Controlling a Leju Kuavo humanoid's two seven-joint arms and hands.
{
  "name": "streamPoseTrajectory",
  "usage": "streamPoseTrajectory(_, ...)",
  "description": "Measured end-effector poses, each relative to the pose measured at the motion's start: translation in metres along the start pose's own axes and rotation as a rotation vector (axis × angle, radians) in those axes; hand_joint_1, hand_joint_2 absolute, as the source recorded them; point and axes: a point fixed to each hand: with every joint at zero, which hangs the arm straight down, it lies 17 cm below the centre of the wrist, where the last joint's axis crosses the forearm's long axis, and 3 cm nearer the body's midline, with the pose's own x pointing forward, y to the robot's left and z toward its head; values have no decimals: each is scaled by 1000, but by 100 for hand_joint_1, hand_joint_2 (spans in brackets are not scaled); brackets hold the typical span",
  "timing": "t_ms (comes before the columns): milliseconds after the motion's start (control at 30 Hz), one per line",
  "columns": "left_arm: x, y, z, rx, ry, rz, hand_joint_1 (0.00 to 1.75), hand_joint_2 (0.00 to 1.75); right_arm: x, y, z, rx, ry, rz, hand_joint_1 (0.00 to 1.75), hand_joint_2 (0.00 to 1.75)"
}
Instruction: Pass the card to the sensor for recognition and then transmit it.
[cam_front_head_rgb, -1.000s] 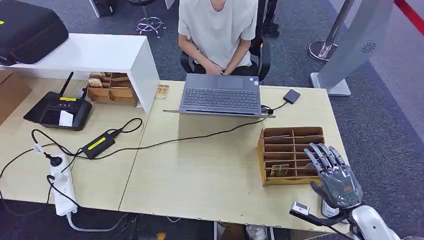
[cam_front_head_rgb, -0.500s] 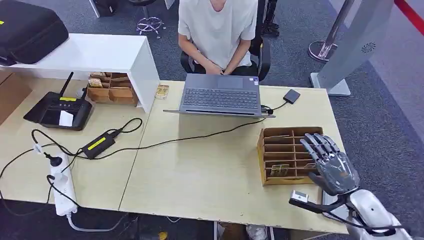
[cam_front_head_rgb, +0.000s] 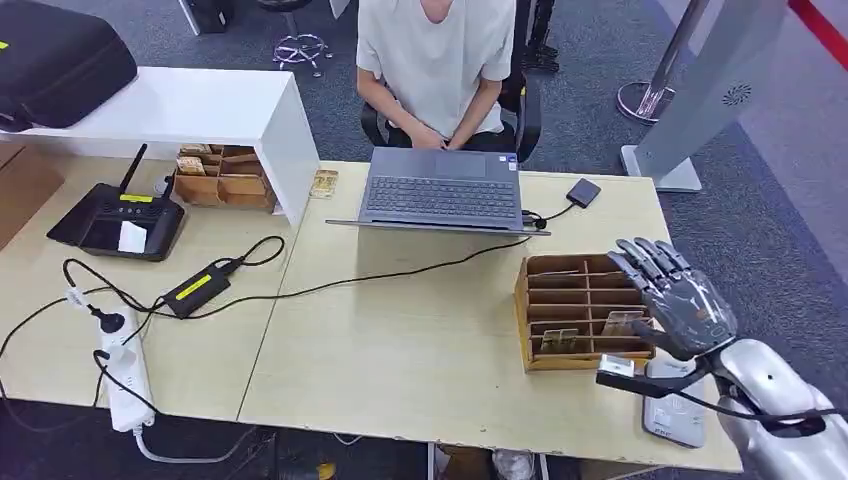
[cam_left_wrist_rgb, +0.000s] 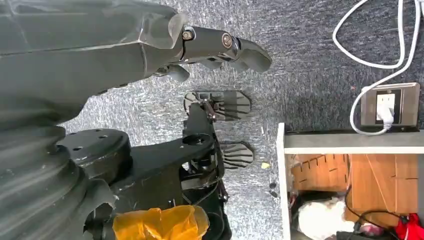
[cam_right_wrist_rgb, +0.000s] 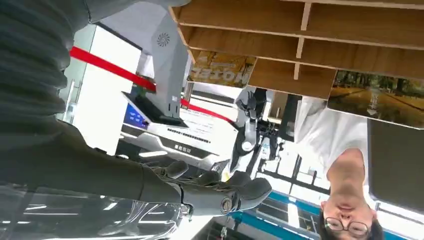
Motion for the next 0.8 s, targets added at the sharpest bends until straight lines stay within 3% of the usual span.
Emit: streamPoseTrajectory(800,2,5,0,1,-6,12,0,175,0,11,15,89,-65,-40,0,175)
